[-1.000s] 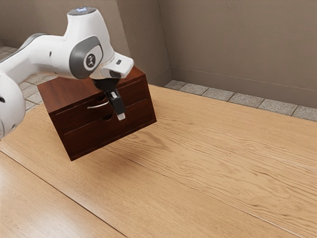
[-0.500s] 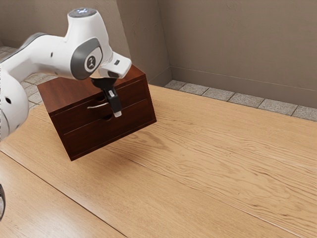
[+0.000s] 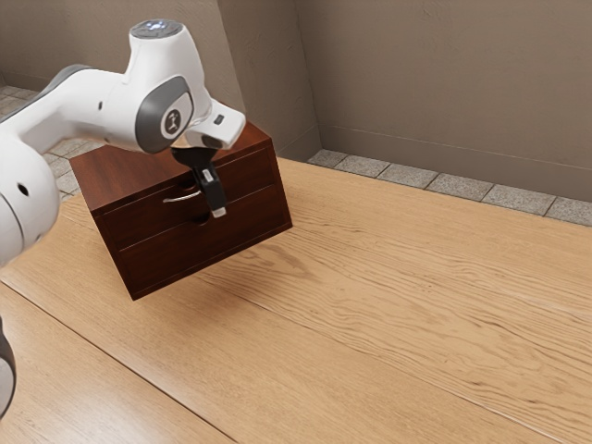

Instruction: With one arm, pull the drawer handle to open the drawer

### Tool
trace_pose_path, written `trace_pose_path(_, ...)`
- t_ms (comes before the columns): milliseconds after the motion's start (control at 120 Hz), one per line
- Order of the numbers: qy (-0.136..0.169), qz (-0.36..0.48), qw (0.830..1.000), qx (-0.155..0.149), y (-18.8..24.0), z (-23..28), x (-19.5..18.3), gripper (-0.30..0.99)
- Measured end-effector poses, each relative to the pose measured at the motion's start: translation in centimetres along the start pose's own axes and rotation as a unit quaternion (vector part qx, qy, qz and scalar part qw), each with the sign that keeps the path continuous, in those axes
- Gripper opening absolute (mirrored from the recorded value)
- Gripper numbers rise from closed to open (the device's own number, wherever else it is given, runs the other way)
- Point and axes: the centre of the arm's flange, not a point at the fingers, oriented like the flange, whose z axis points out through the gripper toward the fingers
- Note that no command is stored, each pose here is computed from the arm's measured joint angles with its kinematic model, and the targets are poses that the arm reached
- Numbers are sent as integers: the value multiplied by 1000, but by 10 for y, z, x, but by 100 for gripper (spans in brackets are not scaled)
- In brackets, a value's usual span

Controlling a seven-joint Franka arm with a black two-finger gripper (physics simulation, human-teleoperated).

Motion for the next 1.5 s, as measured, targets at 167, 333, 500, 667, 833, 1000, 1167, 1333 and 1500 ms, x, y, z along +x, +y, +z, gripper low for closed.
trace_pose_path(167,1,1,1000,2,1,-4,-4,69)
trace_pose_path(333,-2,1,1000,0,4,-2,-7,69)
trace_pose_path(500,-2,1,1000,0,5,-1,-9,69)
trace_pose_path(667,-5,-2,1000,2,5,2,-10,62)
trace_pose_path(833,-14,-6,1000,11,4,2,-11,59)
trace_pose_path(1000,-16,-12,1000,15,3,2,-11,58)
trace_pose_path(1167,-18,-17,1000,17,3,3,-12,57)
trace_pose_path(1333,-21,-22,999,20,2,3,-12,57)
trace_pose_path(1500,-27,-25,999,16,4,10,-13,58)
